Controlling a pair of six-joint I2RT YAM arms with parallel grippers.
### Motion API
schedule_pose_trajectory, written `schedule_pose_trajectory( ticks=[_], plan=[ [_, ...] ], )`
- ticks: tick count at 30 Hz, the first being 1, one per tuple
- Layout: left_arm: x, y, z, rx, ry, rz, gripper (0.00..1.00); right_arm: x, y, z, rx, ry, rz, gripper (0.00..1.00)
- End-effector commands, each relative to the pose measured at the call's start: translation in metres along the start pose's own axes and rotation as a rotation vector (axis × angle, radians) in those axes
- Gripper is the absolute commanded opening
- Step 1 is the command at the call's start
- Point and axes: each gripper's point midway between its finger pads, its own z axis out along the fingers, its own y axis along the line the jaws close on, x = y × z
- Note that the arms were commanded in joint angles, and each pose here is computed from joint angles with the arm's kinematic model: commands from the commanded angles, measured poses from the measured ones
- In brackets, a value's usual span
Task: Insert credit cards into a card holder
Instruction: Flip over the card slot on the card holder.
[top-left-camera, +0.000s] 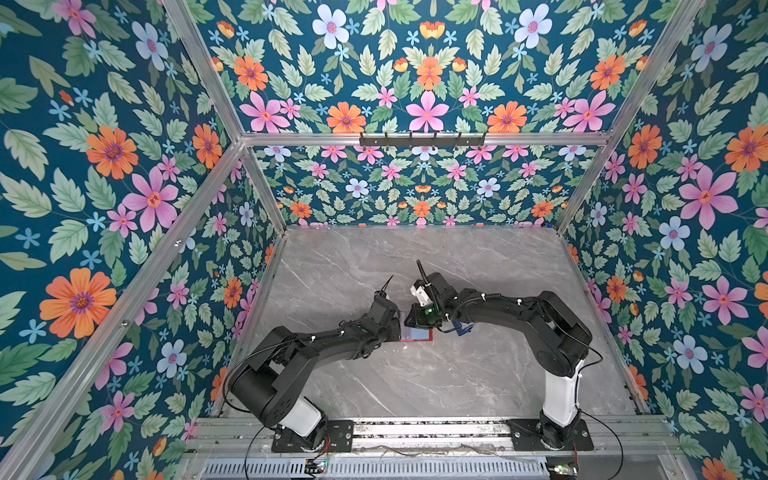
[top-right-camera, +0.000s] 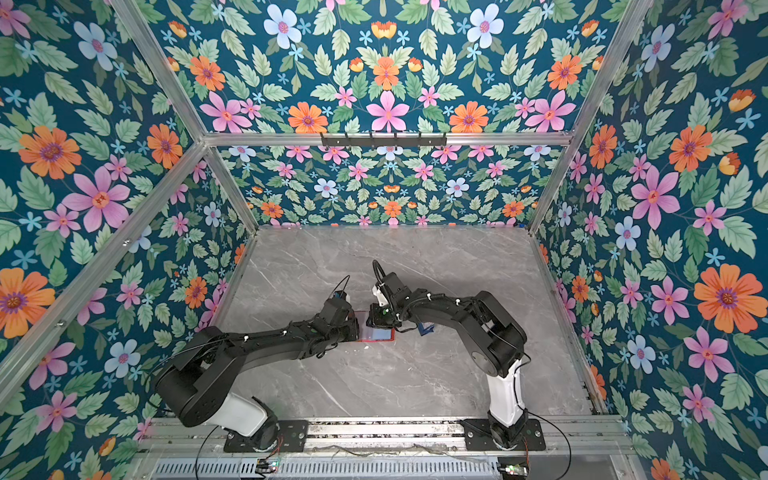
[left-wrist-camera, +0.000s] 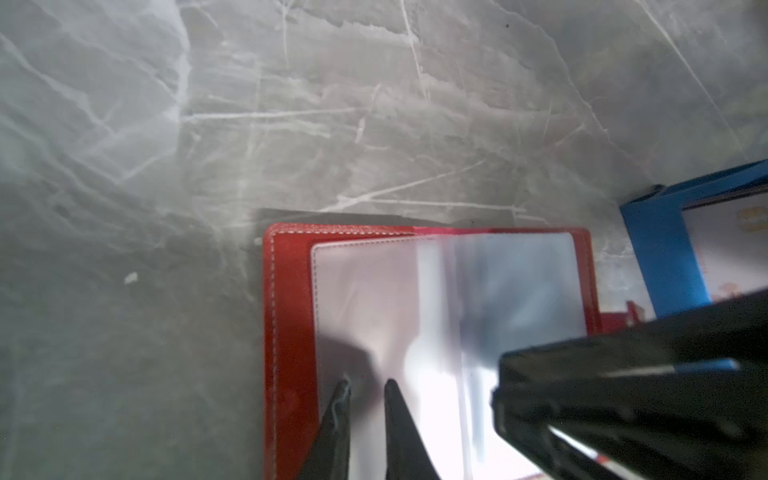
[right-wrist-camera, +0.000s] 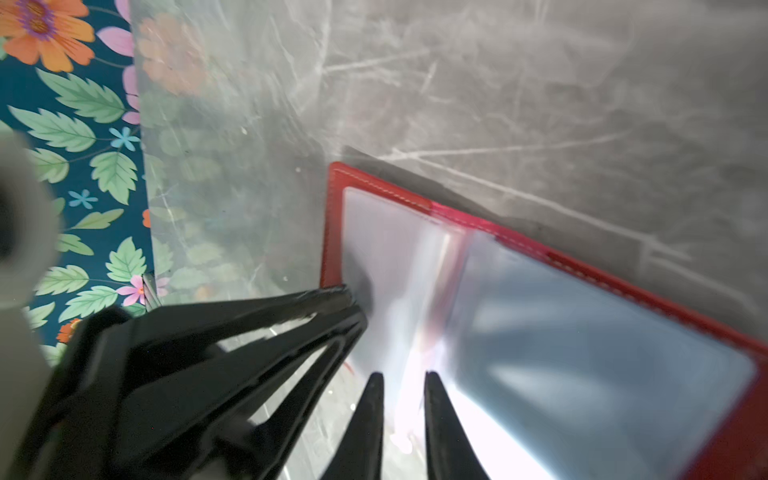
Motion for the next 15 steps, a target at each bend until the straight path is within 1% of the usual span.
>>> schedule_pose_trajectory(
  ticks=[1, 5, 9, 11, 12, 15],
  plan=[
    [-0.006, 0.002, -0.004, -0.024, -0.009, 0.019, 0.21, -0.004, -0.001, -0.015, 0.037, -0.044, -0.008, 0.24],
    [-0.027, -0.02, -0.019, 0.041, -0.041, 0.048, 0.25, -0.006, -0.003, -0.04, 0.081, -0.075, -0.036, 0.27],
    [-0.045, -0.046, -0.03, 0.123, -0.052, 0.071, 0.29, -0.007, -0.018, -0.067, 0.146, -0.087, -0.038, 0.27],
    [-0.051, -0.058, -0.031, 0.165, -0.047, 0.076, 0.29, -0.007, -0.031, -0.079, 0.188, -0.091, -0.037, 0.29],
    [-0.052, -0.064, -0.03, 0.188, -0.036, 0.076, 0.29, -0.01, -0.03, -0.095, 0.197, -0.115, -0.044, 0.3],
    [-0.057, -0.083, -0.026, 0.247, -0.019, 0.062, 0.29, -0.01, -0.047, -0.116, 0.246, -0.118, -0.048, 0.34]
  ],
)
